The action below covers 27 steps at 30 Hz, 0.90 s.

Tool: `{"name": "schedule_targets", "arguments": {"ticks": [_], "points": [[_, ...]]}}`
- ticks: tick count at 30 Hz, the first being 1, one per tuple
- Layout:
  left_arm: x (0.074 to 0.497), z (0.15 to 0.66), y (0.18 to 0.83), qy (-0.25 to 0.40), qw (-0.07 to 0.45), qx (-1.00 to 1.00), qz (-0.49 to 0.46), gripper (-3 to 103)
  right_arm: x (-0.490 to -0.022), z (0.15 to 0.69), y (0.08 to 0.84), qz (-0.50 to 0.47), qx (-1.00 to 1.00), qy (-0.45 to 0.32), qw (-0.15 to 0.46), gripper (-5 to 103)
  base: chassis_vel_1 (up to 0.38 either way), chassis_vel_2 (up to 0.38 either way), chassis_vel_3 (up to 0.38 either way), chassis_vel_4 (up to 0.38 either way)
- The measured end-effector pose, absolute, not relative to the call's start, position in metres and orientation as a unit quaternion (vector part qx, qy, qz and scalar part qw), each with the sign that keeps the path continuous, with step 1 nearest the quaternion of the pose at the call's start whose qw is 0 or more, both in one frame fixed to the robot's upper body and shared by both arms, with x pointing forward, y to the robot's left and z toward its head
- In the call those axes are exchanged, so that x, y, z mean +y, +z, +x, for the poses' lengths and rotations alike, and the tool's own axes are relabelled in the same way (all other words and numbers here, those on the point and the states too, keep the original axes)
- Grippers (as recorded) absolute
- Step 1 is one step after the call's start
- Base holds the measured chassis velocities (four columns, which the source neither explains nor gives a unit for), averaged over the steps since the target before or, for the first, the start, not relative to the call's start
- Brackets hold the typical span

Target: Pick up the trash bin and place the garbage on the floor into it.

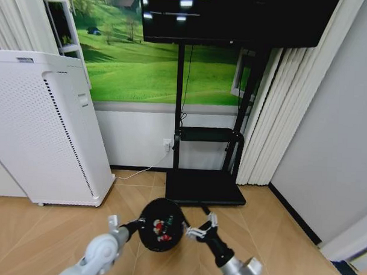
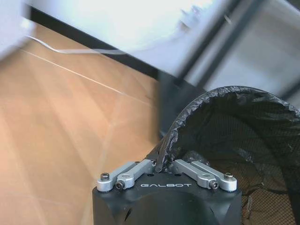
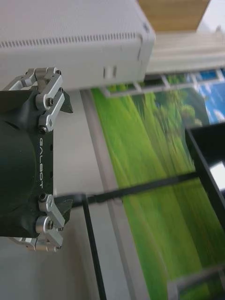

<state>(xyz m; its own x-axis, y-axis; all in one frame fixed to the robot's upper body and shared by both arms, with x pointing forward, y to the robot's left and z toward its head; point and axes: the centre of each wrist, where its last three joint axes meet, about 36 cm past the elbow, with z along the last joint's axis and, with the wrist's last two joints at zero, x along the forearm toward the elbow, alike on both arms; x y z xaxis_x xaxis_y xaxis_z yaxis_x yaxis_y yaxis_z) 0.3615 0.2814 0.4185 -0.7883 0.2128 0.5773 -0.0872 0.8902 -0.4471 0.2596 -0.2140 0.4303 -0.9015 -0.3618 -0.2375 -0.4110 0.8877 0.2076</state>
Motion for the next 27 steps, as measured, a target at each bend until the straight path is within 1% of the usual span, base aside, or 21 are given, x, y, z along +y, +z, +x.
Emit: {"name": "schedule_targets", "arguments": {"ticks": [3, 4, 6, 9, 11, 12, 13, 15, 16, 19, 24, 26, 27], "points": [[0.304, 0.339, 0.433, 0.248, 0.311, -0.917, 0.027, 2, -0.228, 0.268, 0.423, -0.099, 0.985, 0.122, 0.077, 100, 0.000, 0.000, 0.000, 0.000], [0.304, 0.339, 0.433, 0.248, 0.311, -0.917, 0.027, 2, -0.228, 0.268, 0.423, -0.099, 0.985, 0.122, 0.077, 100, 0.000, 0.000, 0.000, 0.000], [0.322, 0.321, 0.445, 0.262, 0.308, -0.912, 0.074, 2, -0.243, 0.277, 0.419, -0.038, 0.991, 0.105, 0.069, 100, 0.000, 0.000, 0.000, 0.000], [0.327, 0.314, 0.449, 0.263, 0.306, -0.910, 0.090, 2, -0.247, 0.279, 0.418, -0.021, 0.992, 0.100, 0.067, 100, 0.000, 0.000, 0.000, 0.000], [0.345, 0.283, 0.465, 0.270, 0.301, -0.901, 0.158, 2, -0.253, 0.282, 0.414, 0.035, 0.995, 0.080, 0.050, 100, 0.000, 0.000, 0.000, 0.000], [0.348, 0.271, 0.468, 0.274, 0.304, -0.895, 0.178, 2, -0.253, 0.281, 0.412, 0.041, 0.995, 0.075, 0.045, 100, 0.000, 0.000, 0.000, 0.000], [0.348, 0.271, 0.468, 0.274, 0.304, -0.895, 0.178, 2, -0.253, 0.281, 0.412, 0.041, 0.995, 0.075, 0.045, 100, 0.000, 0.000, 0.000, 0.000], [0.356, 0.241, 0.470, 0.279, 0.314, -0.881, 0.217, 2, -0.249, 0.275, 0.407, 0.046, 0.996, 0.070, 0.035, 100, 0.000, 0.000, 0.000, 0.000], [0.356, 0.241, 0.470, 0.279, 0.314, -0.881, 0.217, 2, -0.249, 0.275, 0.407, 0.046, 0.996, 0.070, 0.035, 100, 0.000, 0.000, 0.000, 0.000], [0.368, 0.210, 0.466, 0.284, 0.323, -0.866, 0.255, 2, -0.245, 0.268, 0.404, 0.051, 0.996, 0.072, 0.030, 100, 0.000, 0.000, 0.000, 0.000], [0.386, 0.185, 0.464, 0.284, 0.321, -0.858, 0.283, 2, -0.243, 0.266, 0.402, 0.058, 0.995, 0.073, 0.036, 100, 0.000, 0.000, 0.000, 0.000], [0.402, 0.164, 0.463, 0.282, 0.318, -0.852, 0.306, 2, -0.237, 0.266, 0.400, 0.058, 0.995, 0.076, 0.039, 100, 0.000, 0.000, 0.000, 0.000], [0.402, 0.164, 0.463, 0.282, 0.318, -0.852, 0.306, 2, -0.237, 0.266, 0.400, 0.058, 0.995, 0.076, 0.039, 100, 0.000, 0.000, 0.000, 0.000]]}}
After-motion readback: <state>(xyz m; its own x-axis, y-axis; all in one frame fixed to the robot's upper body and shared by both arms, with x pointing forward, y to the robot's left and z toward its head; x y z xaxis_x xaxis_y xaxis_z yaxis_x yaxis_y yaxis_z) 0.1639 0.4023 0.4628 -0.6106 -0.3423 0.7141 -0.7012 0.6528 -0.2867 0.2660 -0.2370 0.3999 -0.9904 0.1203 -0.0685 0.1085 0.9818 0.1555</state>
